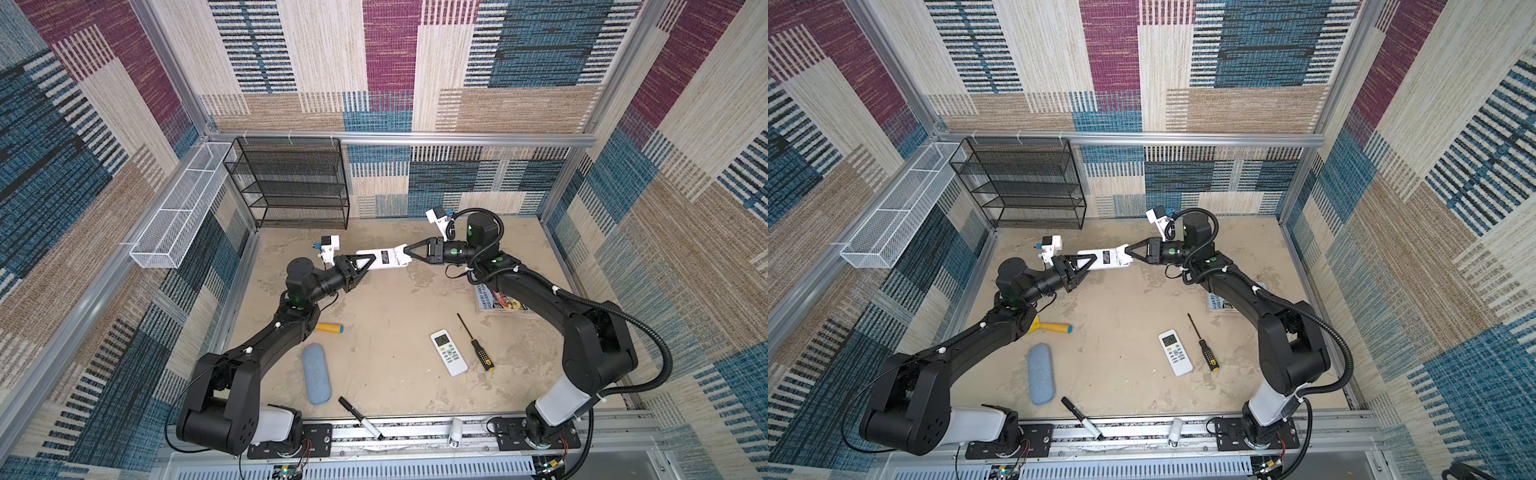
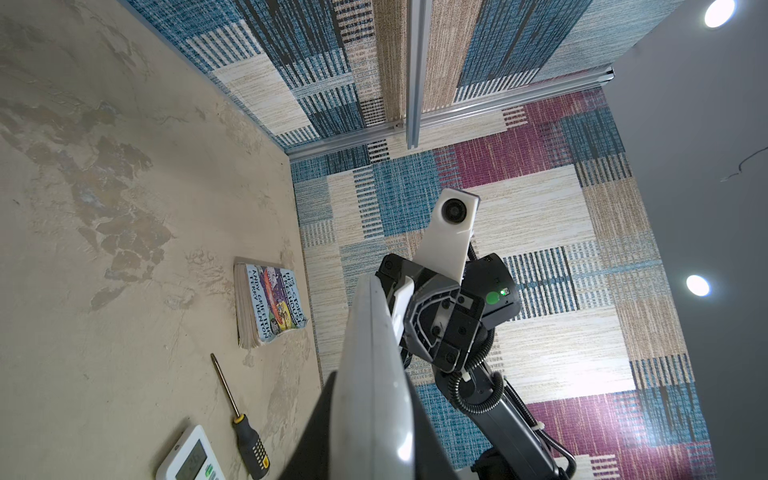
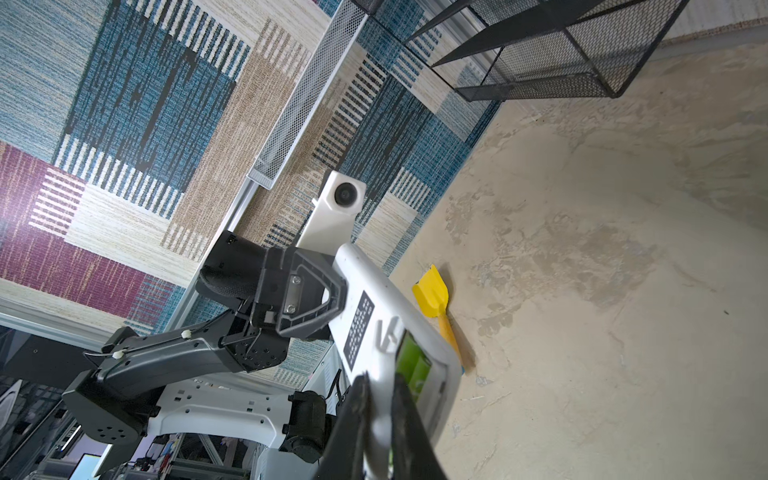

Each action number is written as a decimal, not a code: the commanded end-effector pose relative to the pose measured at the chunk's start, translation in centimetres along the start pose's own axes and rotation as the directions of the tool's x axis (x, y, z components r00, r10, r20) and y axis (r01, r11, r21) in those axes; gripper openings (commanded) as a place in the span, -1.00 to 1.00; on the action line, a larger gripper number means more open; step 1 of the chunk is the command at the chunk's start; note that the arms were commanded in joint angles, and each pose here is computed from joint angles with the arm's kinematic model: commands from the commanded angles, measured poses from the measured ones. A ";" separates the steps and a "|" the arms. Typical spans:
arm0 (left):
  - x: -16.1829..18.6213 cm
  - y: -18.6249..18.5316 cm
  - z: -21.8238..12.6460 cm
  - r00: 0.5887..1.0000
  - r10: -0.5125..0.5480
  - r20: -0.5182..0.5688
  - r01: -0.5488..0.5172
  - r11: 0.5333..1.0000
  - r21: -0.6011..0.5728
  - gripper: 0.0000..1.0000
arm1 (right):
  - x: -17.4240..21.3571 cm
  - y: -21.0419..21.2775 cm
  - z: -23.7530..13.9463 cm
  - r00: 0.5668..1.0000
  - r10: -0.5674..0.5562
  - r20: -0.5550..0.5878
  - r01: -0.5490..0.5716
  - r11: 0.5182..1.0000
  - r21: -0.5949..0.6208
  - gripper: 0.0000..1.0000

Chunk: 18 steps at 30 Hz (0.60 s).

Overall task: Unload the batteries from the remote control
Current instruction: 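Slide the battery cover off with the right gripper while the left gripper holds the remote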

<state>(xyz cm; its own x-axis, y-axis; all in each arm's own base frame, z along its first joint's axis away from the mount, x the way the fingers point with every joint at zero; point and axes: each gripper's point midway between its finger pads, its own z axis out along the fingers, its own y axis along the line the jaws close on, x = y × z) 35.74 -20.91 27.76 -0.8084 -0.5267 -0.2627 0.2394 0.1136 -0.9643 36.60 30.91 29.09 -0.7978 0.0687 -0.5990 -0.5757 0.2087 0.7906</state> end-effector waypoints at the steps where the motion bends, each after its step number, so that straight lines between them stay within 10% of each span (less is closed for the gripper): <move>1: -0.2 -1.2 -0.1 0.999 0.048 0.010 -0.048 0.998 0.043 -0.65 | 0.1 0.5 0.1 1.000 -0.002 -0.012 0.001 1.000 -0.030 -0.75; 18: -0.2 -1.0 -0.1 0.999 0.049 0.012 -0.049 0.998 0.038 -0.65 | -0.5 1.1 0.1 1.000 -0.017 -0.007 0.017 0.999 -0.039 -0.83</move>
<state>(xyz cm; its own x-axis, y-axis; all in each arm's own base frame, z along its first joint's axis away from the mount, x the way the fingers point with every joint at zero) 35.69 -20.87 27.40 -0.8088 -0.5277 -0.2594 0.2330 0.1174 -0.9654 36.48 31.11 29.92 -0.7929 0.0652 -0.6059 -0.5869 0.1858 0.7880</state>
